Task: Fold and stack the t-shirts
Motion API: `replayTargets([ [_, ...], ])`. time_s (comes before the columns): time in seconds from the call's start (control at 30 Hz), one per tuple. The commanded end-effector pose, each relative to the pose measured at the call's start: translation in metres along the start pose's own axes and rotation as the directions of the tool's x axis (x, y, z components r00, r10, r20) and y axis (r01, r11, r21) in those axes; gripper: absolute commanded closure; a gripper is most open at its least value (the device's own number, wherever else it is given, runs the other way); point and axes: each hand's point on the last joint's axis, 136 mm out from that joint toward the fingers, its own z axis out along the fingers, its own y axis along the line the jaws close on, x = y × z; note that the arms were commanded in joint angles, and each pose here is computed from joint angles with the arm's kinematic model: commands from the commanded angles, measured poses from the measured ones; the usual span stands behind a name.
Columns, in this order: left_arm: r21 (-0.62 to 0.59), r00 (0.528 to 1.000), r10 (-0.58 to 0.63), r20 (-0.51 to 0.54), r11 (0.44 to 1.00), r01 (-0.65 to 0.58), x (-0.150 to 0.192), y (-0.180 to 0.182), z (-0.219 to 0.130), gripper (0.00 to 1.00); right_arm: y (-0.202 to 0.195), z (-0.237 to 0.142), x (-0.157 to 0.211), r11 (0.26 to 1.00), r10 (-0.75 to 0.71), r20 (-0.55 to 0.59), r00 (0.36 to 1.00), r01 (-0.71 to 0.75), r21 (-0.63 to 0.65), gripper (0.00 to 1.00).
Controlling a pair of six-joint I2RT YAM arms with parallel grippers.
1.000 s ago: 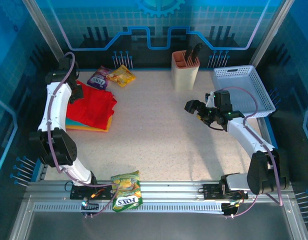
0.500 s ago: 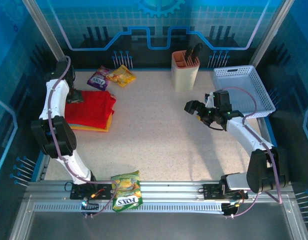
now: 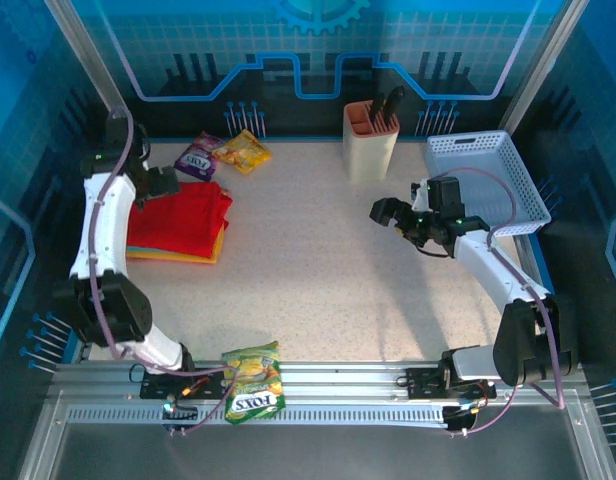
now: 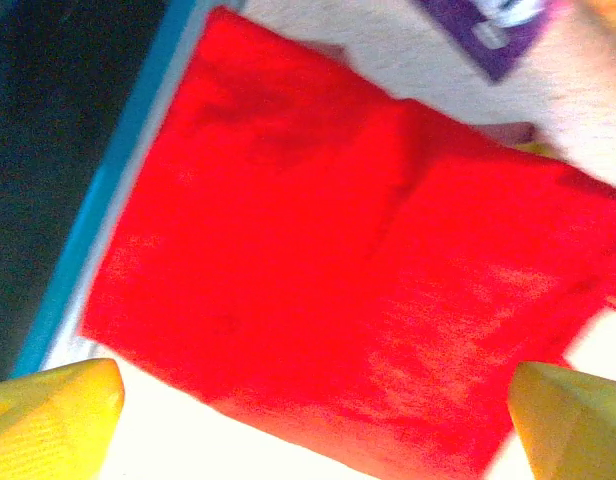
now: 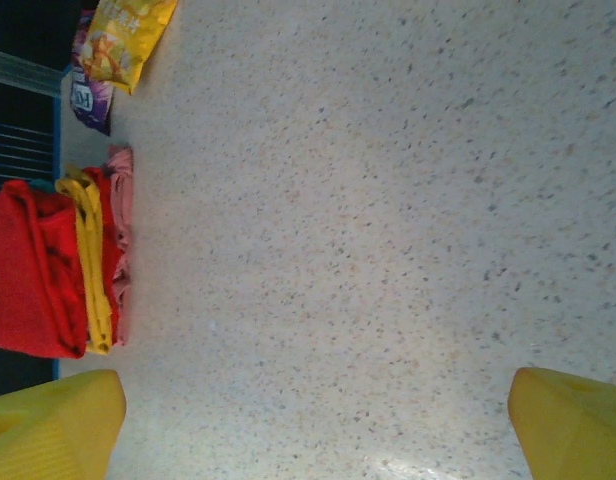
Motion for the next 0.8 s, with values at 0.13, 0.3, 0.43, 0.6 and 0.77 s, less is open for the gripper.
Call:
replayTargets([
  [0.13, 0.12, 0.98, -0.055, 0.19, 0.992, 0.033, -0.005, -0.02, 0.018, 0.01, -0.031, -0.03, -0.02, 0.955, -0.2, 0.094, 0.975, 0.172, 0.241, 0.0],
  [0.3, 0.223, 0.941, -0.108, 0.321, 0.974, 0.036, -0.001, -0.032, 0.035, 0.01, -0.053, -0.041, -0.027, 0.898, -0.313, 0.141, 0.939, 0.244, 0.367, 0.0],
  [0.43, 0.296, 0.902, -0.22, 0.371, 0.949, 0.109, 0.025, -0.034, 0.051, 0.01, -0.064, -0.043, -0.024, 0.879, -0.346, 0.159, 0.925, 0.26, 0.4, 0.0],
  [0.6, 0.239, 0.908, -0.105, 0.406, 0.971, 0.005, 0.057, -0.039, 0.08, 0.01, -0.077, -0.041, -0.021, 0.862, -0.373, 0.164, 0.913, 0.276, 0.424, 0.0],
  [0.77, 0.222, 0.896, -0.073, 0.439, 0.975, -0.029, 0.076, -0.045, 0.096, 0.01, -0.095, -0.036, -0.017, 0.845, -0.377, 0.154, 0.913, 0.271, 0.462, 0.0],
])
